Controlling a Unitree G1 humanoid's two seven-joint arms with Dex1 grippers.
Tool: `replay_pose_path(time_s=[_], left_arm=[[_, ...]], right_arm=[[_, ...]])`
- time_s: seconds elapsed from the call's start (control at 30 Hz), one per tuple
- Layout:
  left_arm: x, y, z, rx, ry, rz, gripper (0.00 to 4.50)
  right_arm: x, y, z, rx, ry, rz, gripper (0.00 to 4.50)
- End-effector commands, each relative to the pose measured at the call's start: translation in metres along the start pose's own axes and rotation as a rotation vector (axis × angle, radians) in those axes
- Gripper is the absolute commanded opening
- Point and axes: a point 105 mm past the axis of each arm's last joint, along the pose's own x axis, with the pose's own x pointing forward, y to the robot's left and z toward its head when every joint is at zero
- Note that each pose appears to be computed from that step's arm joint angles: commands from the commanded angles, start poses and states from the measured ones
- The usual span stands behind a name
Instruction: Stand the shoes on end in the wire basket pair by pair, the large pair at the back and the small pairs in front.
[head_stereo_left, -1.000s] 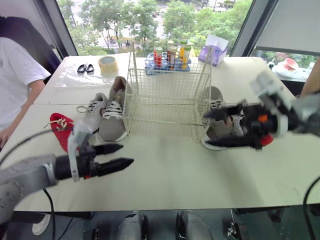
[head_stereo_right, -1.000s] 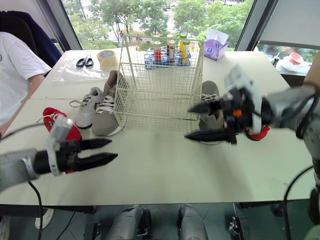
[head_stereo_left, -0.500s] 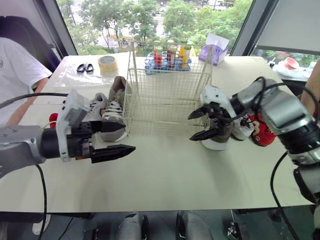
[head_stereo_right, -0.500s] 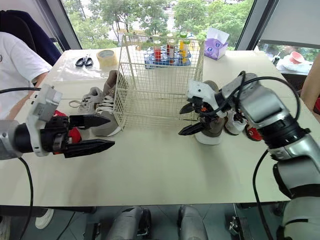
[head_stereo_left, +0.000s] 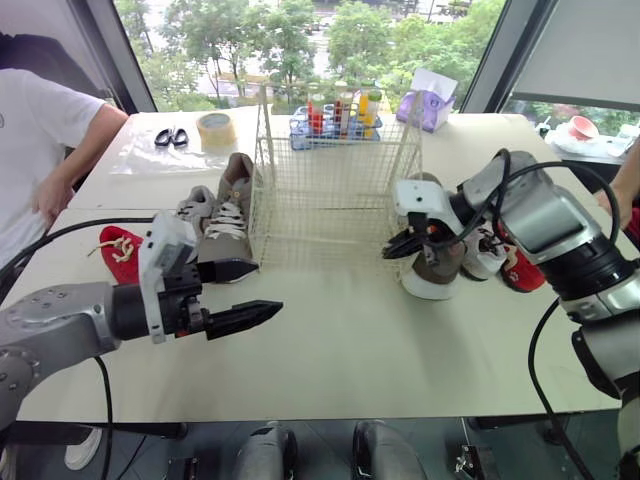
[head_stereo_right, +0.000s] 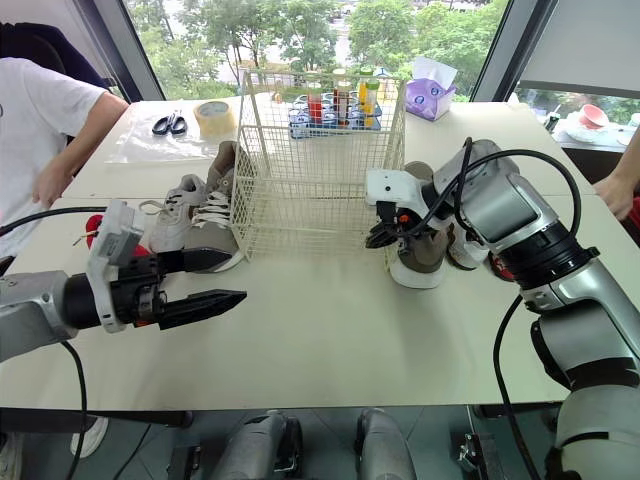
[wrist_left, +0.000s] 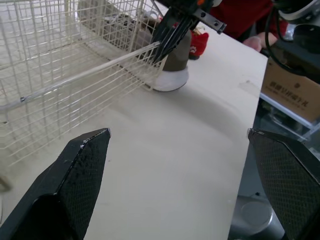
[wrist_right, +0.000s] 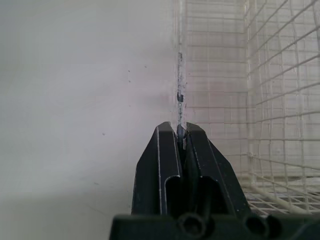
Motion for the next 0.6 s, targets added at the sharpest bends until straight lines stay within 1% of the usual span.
replay_pose_path(time_s=[0.03, 0.13, 0.3, 0.47, 0.6], left_arm=[[0.004, 0.005, 0.003, 0.028, -0.011, 0.002, 4.50], [0.005, 0.007, 0.004, 0.032, -0.012, -0.006, 4.50], [0.004, 0.007, 0.000, 0.027, -0.001, -0.009, 4.50], [0.004, 0.008, 0.001, 0.030, -0.001, -0.006, 4.50], [0.006, 0.008, 0.001, 0.031, 0.000, -0.011, 4.50]], right_arm=[[-0.020, -0.008, 0.017, -0.198, -0.049, -0.071, 0.09], [-0.023, -0.001, 0.026, -0.222, -0.097, -0.036, 0.09], [-0.021, 0.024, 0.030, -0.143, -0.143, 0.057, 0.09], [-0.018, 0.031, 0.036, -0.103, -0.172, 0.054, 0.09], [-0.011, 0.038, 0.033, -0.133, -0.168, 0.077, 0.09]])
